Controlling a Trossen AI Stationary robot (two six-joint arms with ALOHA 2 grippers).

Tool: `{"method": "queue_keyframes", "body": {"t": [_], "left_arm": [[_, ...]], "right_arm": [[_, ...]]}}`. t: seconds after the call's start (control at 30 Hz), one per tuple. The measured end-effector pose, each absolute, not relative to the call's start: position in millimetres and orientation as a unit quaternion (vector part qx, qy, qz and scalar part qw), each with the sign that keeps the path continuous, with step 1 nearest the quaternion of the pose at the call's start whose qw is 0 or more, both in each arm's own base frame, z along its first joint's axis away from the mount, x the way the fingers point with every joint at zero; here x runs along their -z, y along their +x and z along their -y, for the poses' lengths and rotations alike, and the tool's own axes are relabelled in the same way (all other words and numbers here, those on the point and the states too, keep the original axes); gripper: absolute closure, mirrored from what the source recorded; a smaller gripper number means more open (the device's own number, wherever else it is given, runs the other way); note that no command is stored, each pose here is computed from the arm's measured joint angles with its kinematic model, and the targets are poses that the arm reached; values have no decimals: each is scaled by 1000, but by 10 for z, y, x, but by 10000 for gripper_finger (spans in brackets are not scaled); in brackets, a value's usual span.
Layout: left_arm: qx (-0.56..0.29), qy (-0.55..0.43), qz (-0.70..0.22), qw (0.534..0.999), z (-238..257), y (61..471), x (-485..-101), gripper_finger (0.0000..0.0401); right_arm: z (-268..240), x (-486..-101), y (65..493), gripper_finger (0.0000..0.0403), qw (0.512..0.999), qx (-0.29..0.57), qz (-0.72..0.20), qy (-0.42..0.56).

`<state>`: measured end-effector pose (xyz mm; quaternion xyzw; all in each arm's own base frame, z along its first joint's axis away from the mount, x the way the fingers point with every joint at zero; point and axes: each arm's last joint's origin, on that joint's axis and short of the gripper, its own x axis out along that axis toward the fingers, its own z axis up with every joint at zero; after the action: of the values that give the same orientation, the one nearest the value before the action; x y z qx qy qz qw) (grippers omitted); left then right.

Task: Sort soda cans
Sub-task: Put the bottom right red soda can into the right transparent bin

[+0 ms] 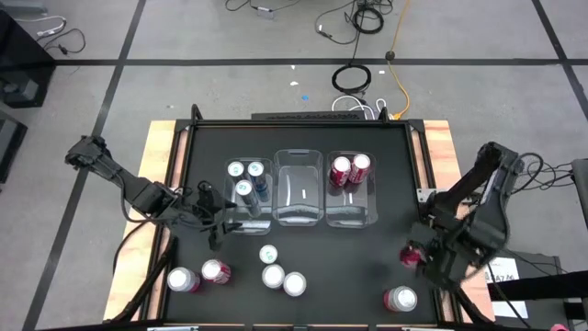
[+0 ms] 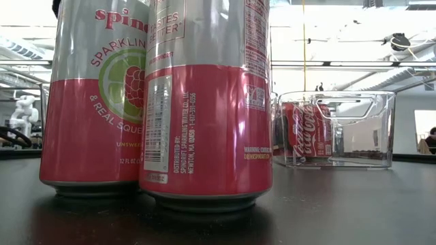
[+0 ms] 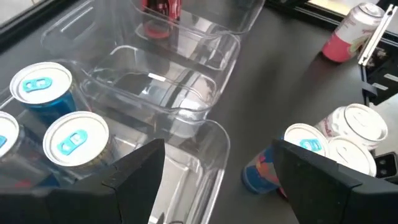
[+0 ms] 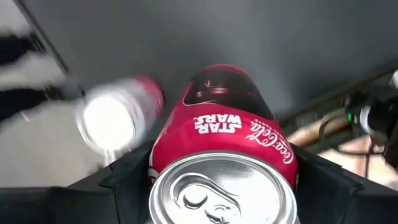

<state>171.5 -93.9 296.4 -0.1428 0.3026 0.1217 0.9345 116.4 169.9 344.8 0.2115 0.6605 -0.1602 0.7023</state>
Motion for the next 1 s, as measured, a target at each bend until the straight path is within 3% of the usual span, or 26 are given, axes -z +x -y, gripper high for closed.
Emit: {"method": "queue_keyframes", "body": {"t": [0.53,0.8,1.0], "left_arm": [[-129,-55,-327,934,692,1547,-3024,97],[-115,-66,-277,952,454,1179,-3124,97],[-104,-63,-265,957,385,1044,-3126,97]], "right_arm": [[-839,-3845,2044,115,774,212,-527,280],[-306,-3538,2613,115,717,283,-565,294],[-4,-3307,2807,115,666,327,-601,297]]}}
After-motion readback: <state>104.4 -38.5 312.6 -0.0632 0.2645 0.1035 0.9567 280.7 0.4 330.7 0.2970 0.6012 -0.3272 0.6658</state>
